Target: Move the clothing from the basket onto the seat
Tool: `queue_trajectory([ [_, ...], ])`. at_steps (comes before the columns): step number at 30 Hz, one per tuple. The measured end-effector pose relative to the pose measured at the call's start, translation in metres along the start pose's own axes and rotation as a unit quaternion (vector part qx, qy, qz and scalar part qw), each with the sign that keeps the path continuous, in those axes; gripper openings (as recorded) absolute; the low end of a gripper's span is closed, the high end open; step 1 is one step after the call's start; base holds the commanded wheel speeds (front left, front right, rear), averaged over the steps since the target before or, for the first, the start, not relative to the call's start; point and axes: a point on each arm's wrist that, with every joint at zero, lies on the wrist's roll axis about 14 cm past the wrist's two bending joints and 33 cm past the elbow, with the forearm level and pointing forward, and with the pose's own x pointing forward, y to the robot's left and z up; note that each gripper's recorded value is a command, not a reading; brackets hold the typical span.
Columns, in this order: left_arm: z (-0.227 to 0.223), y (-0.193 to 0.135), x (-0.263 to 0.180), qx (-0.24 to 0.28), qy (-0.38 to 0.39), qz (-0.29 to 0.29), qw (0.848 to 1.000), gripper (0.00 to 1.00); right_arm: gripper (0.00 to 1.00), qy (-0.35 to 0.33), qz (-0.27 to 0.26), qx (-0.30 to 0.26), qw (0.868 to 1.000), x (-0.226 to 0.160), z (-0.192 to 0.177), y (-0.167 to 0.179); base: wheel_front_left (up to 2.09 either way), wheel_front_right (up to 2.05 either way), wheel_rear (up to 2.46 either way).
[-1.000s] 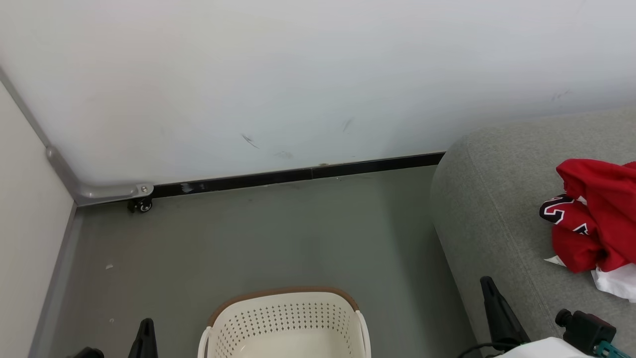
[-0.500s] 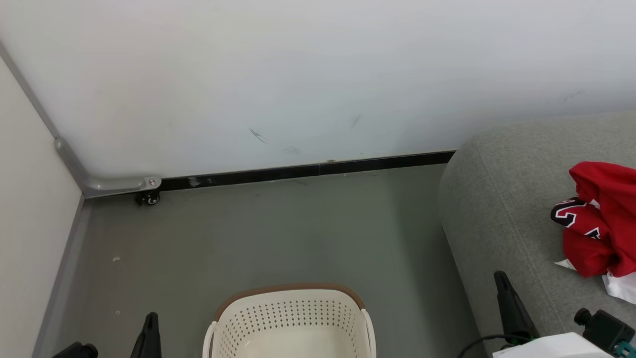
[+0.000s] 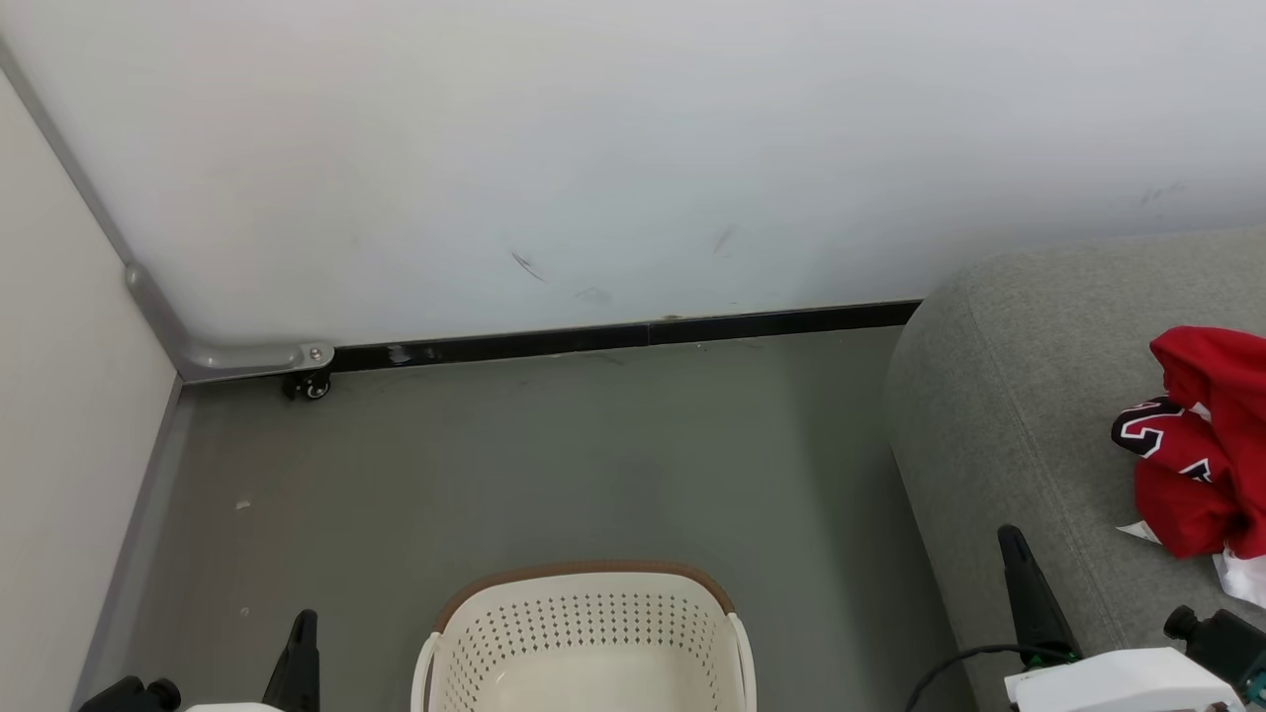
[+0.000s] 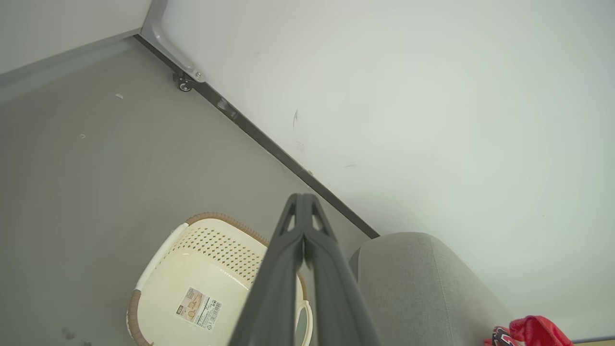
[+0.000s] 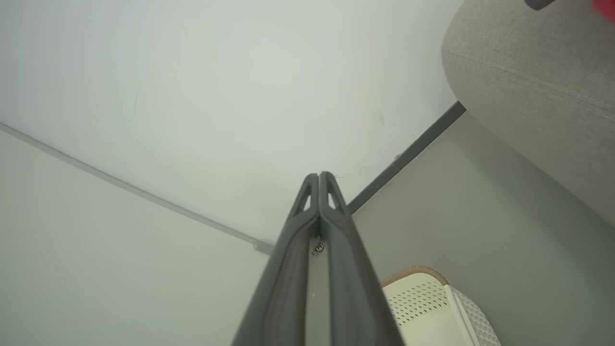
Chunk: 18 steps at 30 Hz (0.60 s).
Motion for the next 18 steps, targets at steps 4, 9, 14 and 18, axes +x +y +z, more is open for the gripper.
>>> queue_trajectory([
  [4,-0.001,-0.001,0.0,-0.027,0.003,-0.001,1.0,0.0,0.0,-0.002,-0.001,0.023,1.0,0.001,0.001,0.0,0.0,0.0,0.0],
  [9,0.002,-0.004,0.002,-0.051,0.004,-0.008,0.999,0.0,0.0,-0.008,0.004,0.044,0.999,0.006,0.007,0.004,0.0,0.0,0.0],
  [14,0.003,-0.003,0.003,-0.083,0.006,-0.01,0.996,0.0,0.0,-0.008,0.004,0.071,0.997,0.008,0.008,0.004,0.0,0.0,0.0],
  [18,0.007,-0.006,0.005,-0.11,0.002,-0.018,0.994,0.0,0.0,-0.011,0.009,0.094,0.995,0.012,0.011,0.008,0.0,0.0,0.0],
])
